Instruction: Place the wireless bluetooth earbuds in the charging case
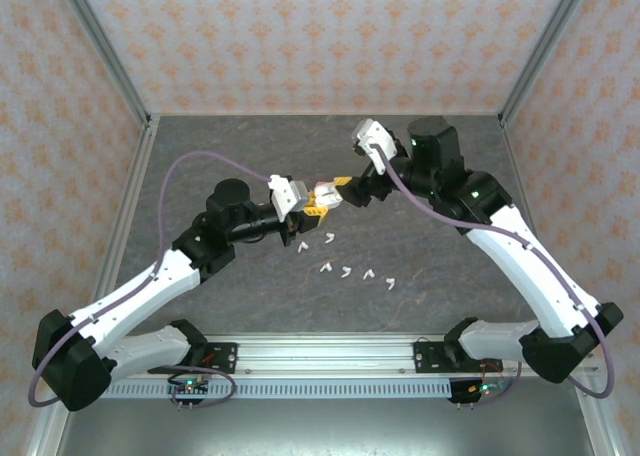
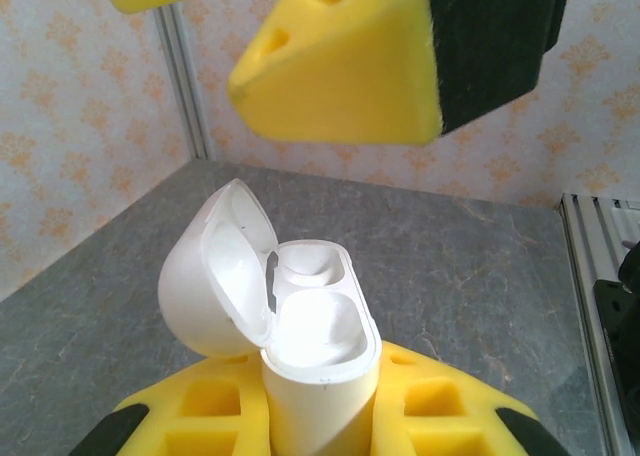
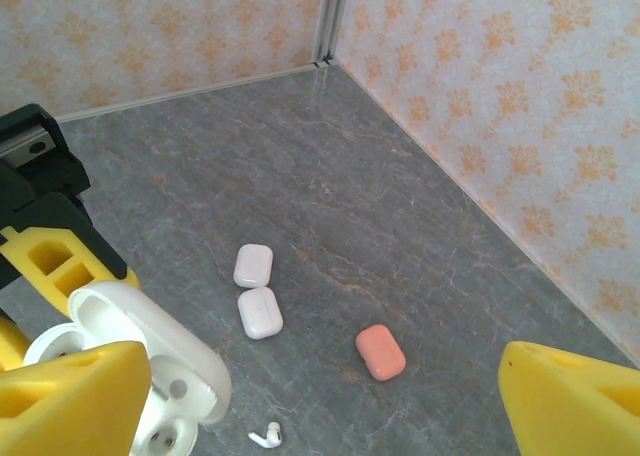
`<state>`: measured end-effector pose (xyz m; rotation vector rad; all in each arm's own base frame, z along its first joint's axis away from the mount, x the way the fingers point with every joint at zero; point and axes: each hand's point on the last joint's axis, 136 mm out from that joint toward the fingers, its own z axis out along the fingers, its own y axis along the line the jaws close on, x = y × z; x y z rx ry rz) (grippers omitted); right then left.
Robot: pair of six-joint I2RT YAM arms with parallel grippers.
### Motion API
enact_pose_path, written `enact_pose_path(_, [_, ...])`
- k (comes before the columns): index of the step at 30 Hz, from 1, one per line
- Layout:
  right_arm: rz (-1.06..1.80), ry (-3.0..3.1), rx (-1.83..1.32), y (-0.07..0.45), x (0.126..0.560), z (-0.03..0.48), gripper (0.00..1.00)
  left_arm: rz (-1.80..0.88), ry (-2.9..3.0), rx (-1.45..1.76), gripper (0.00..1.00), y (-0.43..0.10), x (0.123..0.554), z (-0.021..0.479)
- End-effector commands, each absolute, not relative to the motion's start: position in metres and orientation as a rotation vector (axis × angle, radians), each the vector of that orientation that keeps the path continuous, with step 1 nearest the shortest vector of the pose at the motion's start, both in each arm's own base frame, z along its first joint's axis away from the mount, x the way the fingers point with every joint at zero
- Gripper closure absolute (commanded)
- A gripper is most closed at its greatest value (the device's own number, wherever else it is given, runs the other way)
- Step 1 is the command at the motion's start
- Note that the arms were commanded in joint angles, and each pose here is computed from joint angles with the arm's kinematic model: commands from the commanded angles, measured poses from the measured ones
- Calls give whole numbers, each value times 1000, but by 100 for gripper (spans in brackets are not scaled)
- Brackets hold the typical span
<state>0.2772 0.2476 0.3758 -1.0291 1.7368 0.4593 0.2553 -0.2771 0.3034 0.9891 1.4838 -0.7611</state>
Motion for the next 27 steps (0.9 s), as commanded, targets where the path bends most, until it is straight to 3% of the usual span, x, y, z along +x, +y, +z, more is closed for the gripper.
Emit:
enact_pose_path(1, [450,1839,-743,216,278,382,11,-694,1428,1001,100,-270,249,318])
enact_pose_path(10, [445,2143,-98,165,287,283,15,-617,1456,1056,100,-250,228,304])
enact_pose_path(19, [435,2508,63,170,269,161,31,-634,1455,1098,100,-242,209,302])
enact_pose_path(27, [376,2690,176,174,247,86,43,-655,1428,1126,100,-245,203,301])
